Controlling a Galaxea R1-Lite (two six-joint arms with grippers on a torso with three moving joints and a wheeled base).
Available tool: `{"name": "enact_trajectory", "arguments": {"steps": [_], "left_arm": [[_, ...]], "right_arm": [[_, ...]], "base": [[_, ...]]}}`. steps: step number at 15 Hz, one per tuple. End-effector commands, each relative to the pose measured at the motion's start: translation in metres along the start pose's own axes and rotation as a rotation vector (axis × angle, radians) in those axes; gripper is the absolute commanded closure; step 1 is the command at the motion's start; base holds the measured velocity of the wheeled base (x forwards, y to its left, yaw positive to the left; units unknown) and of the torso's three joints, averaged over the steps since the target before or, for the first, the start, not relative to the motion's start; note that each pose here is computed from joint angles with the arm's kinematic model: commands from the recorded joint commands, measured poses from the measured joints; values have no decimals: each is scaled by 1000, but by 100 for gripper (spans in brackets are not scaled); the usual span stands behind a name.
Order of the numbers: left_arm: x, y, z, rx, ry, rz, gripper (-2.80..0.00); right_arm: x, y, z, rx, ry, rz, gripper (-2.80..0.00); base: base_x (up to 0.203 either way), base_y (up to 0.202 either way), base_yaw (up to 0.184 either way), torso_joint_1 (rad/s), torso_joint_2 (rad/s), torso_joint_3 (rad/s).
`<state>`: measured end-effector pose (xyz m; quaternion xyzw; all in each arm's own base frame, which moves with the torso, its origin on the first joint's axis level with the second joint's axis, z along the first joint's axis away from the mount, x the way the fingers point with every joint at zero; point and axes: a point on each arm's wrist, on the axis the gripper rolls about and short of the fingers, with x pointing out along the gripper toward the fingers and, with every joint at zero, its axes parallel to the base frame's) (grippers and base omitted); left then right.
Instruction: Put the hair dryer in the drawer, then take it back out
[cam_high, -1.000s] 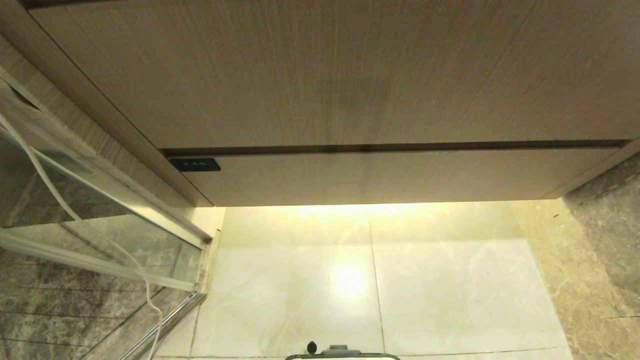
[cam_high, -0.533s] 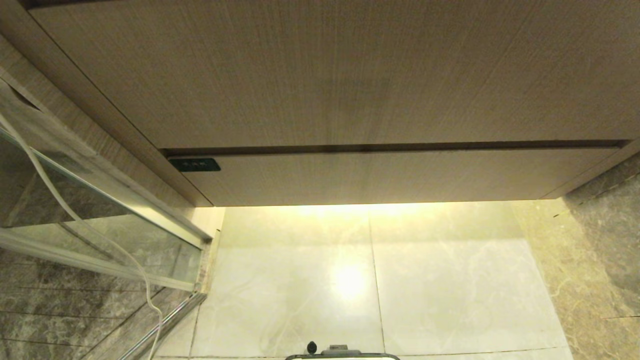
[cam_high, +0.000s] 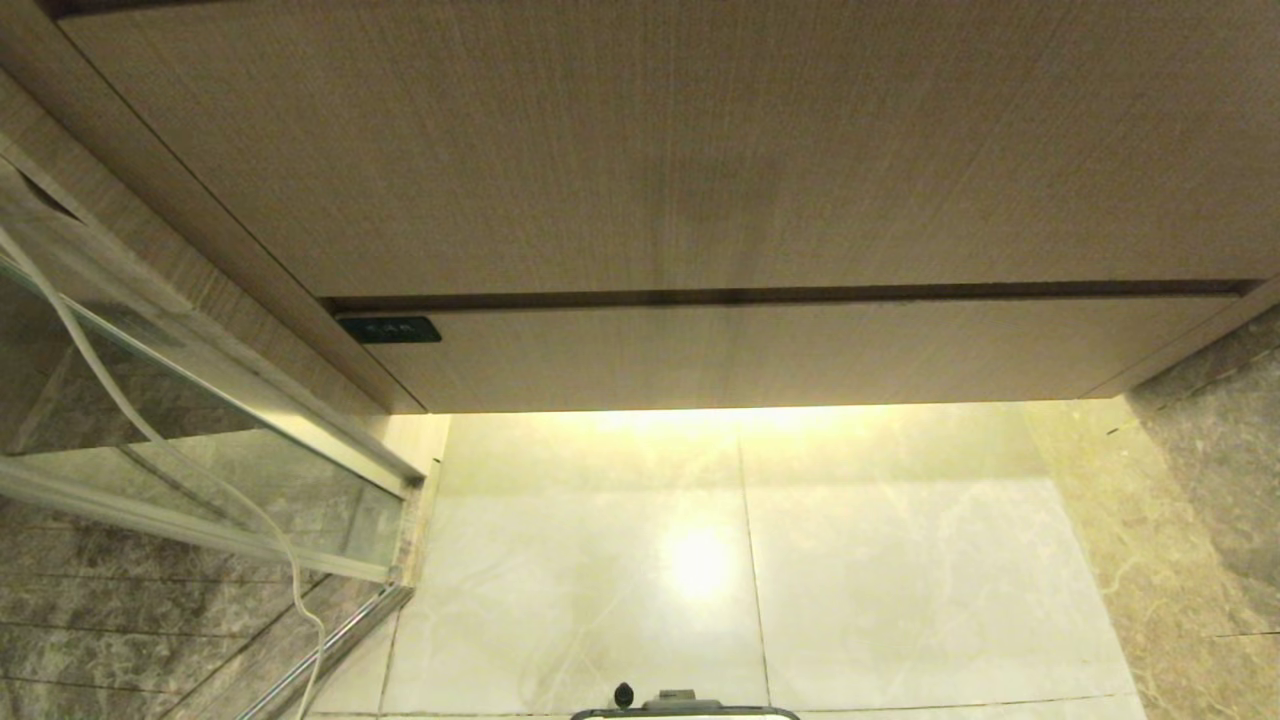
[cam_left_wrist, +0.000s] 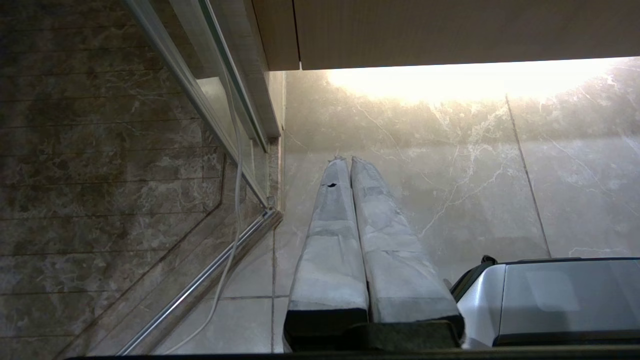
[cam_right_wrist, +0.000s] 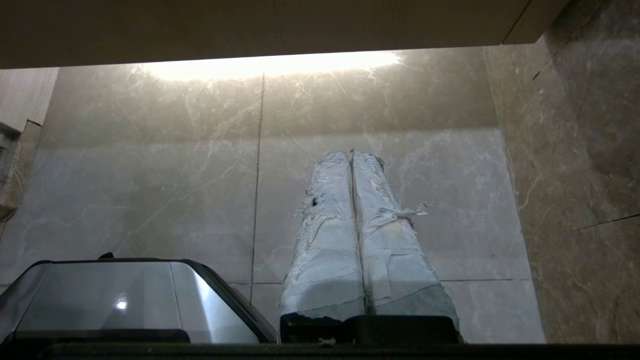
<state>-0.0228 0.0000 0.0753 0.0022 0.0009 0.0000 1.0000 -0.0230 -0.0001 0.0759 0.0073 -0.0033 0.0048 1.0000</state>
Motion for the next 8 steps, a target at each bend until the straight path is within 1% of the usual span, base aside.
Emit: {"name": "enact_trajectory", "arguments": {"steps": [1, 8], "left_arm": [[0, 0, 0, 0, 0, 0, 0], [0, 0, 0, 0, 1, 0, 0]], "right_arm": [[0, 0, -1, 1, -1, -2, 0], [0, 0, -1, 18, 0, -2, 0]], "base": [[0, 0, 0, 0, 0, 0], [0, 0, 0, 0, 0, 0]]}}
